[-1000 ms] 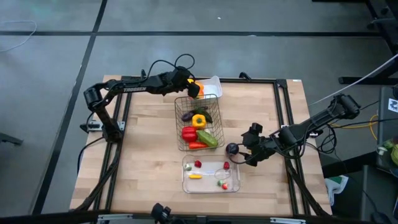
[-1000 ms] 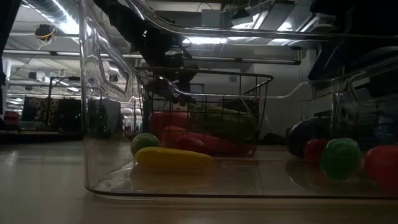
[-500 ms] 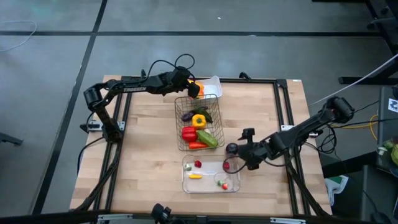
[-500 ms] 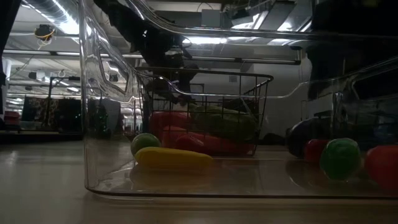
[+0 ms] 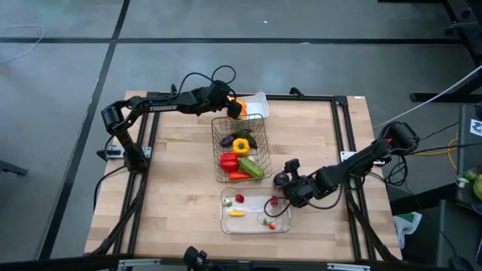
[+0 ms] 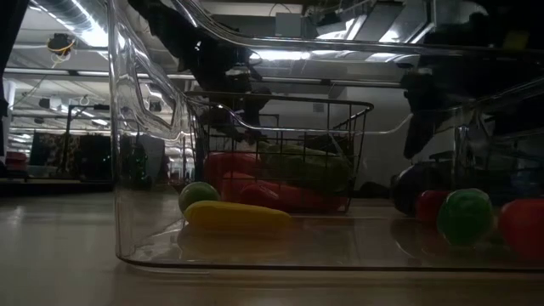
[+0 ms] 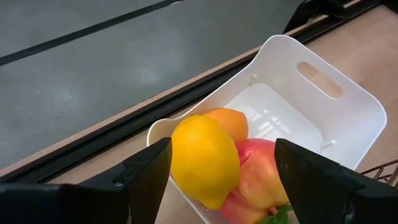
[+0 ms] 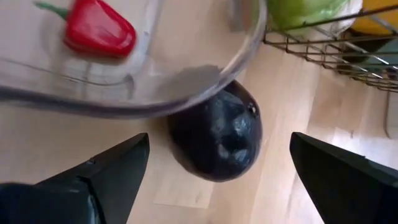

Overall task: Sort produce into baskets
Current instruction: Put the plum into the wire basket

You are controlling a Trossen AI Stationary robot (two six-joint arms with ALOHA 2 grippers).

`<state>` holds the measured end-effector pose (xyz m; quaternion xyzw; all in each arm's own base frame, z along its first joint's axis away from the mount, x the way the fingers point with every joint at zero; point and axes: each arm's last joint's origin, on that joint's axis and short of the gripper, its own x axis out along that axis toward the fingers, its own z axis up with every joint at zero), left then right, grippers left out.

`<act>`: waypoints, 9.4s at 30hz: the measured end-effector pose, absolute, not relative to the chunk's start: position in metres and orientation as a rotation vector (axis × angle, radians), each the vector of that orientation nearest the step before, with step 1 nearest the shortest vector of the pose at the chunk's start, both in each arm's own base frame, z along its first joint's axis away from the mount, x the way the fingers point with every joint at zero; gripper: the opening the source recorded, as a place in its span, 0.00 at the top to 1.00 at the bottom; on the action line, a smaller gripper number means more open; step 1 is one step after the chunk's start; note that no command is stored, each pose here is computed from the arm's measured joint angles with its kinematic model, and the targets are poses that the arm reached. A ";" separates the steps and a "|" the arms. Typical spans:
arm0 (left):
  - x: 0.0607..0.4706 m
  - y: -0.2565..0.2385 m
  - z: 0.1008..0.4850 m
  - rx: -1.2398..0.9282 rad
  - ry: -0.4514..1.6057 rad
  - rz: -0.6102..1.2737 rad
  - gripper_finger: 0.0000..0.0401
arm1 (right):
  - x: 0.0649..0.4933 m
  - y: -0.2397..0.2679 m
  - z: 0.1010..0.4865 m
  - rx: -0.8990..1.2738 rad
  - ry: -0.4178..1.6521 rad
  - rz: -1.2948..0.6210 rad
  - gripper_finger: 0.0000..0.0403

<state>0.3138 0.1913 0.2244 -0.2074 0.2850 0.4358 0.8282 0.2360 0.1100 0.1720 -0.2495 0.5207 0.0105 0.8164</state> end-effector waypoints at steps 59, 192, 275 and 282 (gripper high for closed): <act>0.311 0.189 0.221 -0.444 0.658 0.929 0.31 | 0.250 0.087 0.178 -0.493 1.416 -0.047 0.30; 0.311 0.190 0.221 -0.433 0.657 0.925 0.31 | 0.361 -0.055 0.214 -0.059 1.006 0.106 0.26; 0.097 0.009 0.169 -0.043 -0.037 0.194 0.30 | 0.361 -0.058 0.215 -0.100 1.019 0.020 0.26; 0.097 0.009 0.169 -0.028 -0.036 0.195 0.30 | 0.361 -0.058 0.215 -0.100 1.019 0.020 0.26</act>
